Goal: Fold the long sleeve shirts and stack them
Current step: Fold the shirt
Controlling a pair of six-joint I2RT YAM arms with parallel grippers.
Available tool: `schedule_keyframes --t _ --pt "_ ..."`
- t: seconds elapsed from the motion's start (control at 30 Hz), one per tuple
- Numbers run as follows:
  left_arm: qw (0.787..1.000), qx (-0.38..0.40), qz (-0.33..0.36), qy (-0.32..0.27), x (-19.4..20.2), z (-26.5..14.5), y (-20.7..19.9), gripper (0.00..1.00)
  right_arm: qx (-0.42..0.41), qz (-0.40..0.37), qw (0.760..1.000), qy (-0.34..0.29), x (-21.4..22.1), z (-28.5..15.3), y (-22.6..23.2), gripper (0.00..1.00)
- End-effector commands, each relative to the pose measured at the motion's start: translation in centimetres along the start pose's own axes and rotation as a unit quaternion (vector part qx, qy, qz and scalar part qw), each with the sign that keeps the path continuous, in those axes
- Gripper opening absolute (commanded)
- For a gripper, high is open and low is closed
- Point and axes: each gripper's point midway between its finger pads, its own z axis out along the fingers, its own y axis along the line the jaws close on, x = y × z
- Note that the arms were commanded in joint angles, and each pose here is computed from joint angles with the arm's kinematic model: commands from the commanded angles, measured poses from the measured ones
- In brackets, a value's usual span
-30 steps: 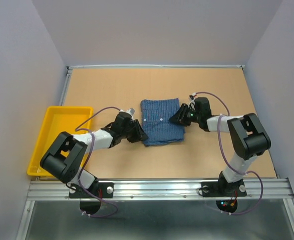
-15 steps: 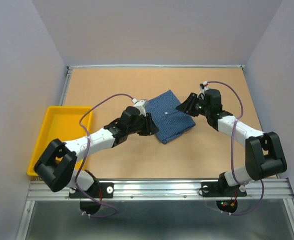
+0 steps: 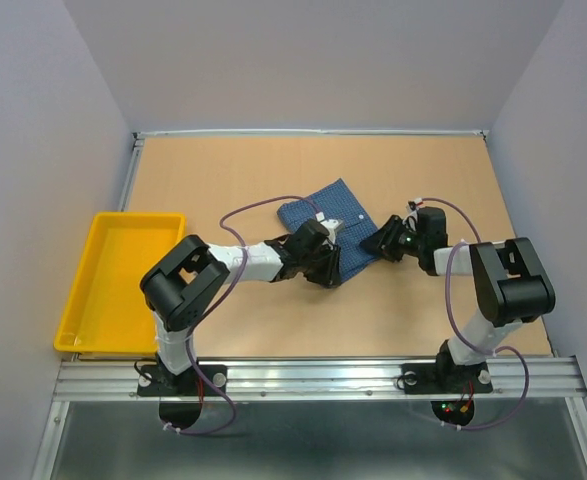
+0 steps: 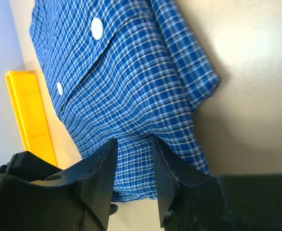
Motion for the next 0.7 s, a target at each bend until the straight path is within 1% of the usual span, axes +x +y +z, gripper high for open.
schedule_keyframes --t 0.0,0.07,0.13,0.2,0.23,0.3,0.33,0.37,0.4,0.43,0.47,0.5,0.53,0.57,0.63,0.67 --pt "0.999 -0.032 -0.004 0.006 0.4 -0.8 1.3 0.37 -0.016 -0.019 0.999 -0.032 -1.8 -0.5 -0.8 0.41" --pt "0.999 -0.039 -0.004 0.014 1.0 -1.1 1.8 0.37 -0.019 -0.028 0.999 -0.04 -2.4 -0.9 -0.7 0.41" --pt "0.999 -0.044 0.005 0.01 0.6 -2.0 1.6 0.37 -0.026 -0.032 0.998 -0.039 -2.7 -1.3 -0.1 0.42" --pt "0.999 -0.042 0.018 -0.009 -0.5 -3.5 0.9 0.38 -0.026 -0.052 0.997 -0.05 -3.7 -2.2 1.2 0.43" --pt "0.998 -0.045 0.037 -0.034 -1.9 -4.6 0.5 0.4 -0.012 -0.065 0.996 -0.059 -4.6 -2.9 1.8 0.43" --pt "0.995 -0.058 0.064 -0.052 -2.9 -5.8 0.3 0.44 0.003 -0.075 0.994 -0.074 -5.4 -3.9 2.3 0.45" --pt "0.993 -0.065 0.079 -0.056 -2.9 -6.4 0.1 0.51 0.015 -0.074 0.995 -0.071 -5.2 -4.4 2.2 0.48" --pt "0.987 -0.082 0.113 -0.08 -4.1 -7.6 0.3 0.54 0.02 -0.081 0.993 -0.081 -5.6 -4.9 2.5 0.51" --pt "0.984 -0.087 0.13 -0.088 -4.5 -8.1 0.1 0.62 0.02 -0.083 0.993 -0.084 -5.6 -5.4 2.9 0.54" --pt "0.978 -0.105 0.153 -0.093 -4.5 -8.6 0.2 0.7 0.015 -0.089 0.991 -0.094 -5.9 -6.2 3.8 0.64" --pt "0.968 -0.129 0.188 -0.105 -5.3 -9.3 0.6 0.76 0.017 -0.084 0.992 -0.09 -5.4 -6.7 3.9 0.69" --pt "0.962 -0.137 0.212 -0.102 -5.2 -9.8 0.5 0.77 0.011 -0.087 0.992 -0.095 -5.2 -7.5 4.4 0.76" --pt "0.956 -0.138 0.238 -0.1 -5.0 -9.8 -0.3 0.78 0.012 -0.085 0.992 -0.096 -4.9 -7.9 4.5 0.8" --pt "0.943 -0.158 0.273 -0.103 -5.2 -10.1 -0.3 0.78 0.011 -0.081 0.992 -0.098 -4.6 -8.3 4.6 0.82" --pt "0.928 -0.176 0.313 -0.094 -4.8 -9.9 -0.5 0.84 0.007 -0.081 0.991 -0.103 -4.0 -9.3 5.0 0.87" --pt "0.914 -0.193 0.348 -0.079 -4.1 -9.3 -0.6 0.84 0.01 -0.072 0.993 -0.096 -3.2 -9.5 4.6 0.87"
